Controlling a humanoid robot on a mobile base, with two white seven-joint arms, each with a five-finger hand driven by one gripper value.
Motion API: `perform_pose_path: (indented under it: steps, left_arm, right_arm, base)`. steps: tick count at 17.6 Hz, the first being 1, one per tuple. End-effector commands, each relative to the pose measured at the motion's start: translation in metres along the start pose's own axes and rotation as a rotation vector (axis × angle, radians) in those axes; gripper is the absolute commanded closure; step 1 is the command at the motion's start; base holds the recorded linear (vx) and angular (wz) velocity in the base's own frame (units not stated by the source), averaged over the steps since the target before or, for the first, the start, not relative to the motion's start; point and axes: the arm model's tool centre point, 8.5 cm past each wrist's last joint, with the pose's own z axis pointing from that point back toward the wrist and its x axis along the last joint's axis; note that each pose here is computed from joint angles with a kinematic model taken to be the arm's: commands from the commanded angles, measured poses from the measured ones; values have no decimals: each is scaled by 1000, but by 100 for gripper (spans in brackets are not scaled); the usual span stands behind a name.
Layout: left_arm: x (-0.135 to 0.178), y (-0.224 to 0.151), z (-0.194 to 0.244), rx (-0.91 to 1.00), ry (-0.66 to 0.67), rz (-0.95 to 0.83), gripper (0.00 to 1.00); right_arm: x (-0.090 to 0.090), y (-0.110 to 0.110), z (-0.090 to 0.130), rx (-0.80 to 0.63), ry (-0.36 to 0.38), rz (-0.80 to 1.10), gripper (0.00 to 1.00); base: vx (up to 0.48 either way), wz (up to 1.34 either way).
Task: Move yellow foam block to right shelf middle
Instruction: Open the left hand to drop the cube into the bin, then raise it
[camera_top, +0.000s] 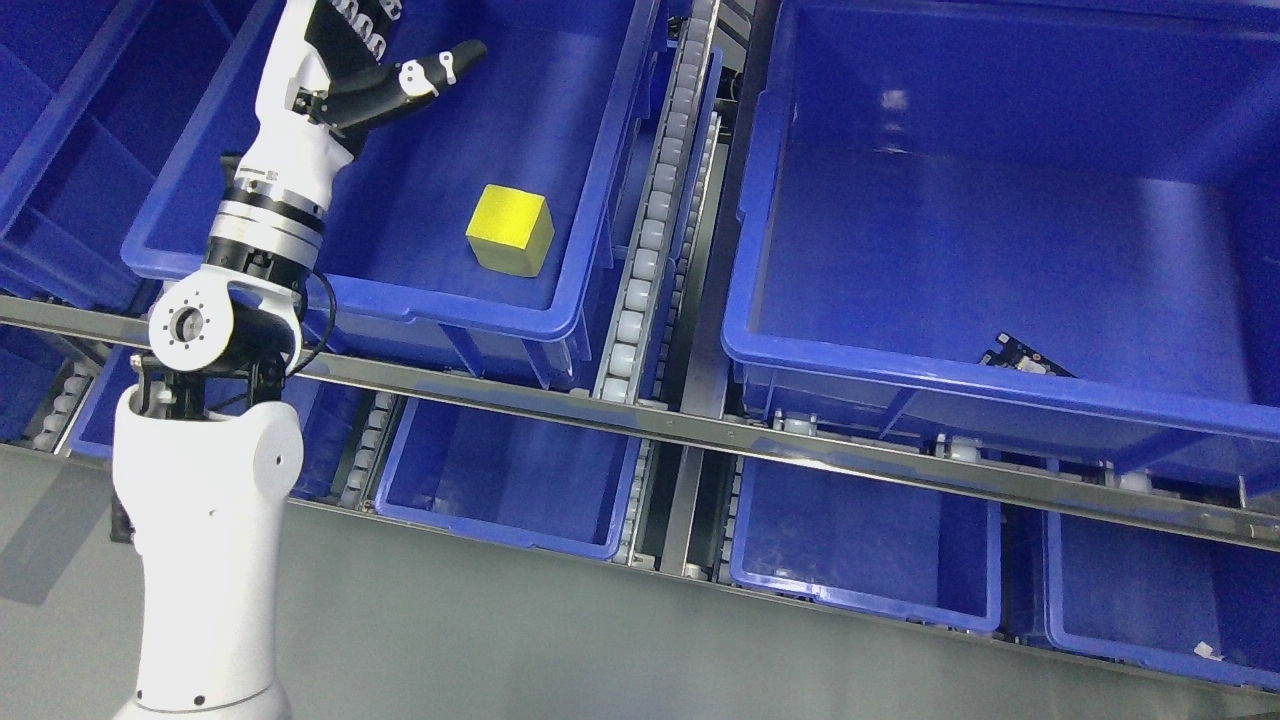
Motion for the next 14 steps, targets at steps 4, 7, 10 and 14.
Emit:
perform_pose_path:
  steps: [4,7,10,14]
  left_arm:
    - [1,-12,17,10,-22,32,0]
    - [1,-5,20,28,-18,31,0]
    - [0,-3,21,35,-14,33,0]
    - [1,-3,20,33,-15,33,0]
  right_arm:
    - [9,-11,-1,-17,-21,1,0]
    - [9,-11,-1,-17,-21,2,0]
    - [8,-11,-1,-17,-20,2,0]
    - [9,-11,-1,-17,-21,2,0]
  base:
    - [0,0]
    - [-5,-20]
    - [-10,-46]
    - [-11,-55]
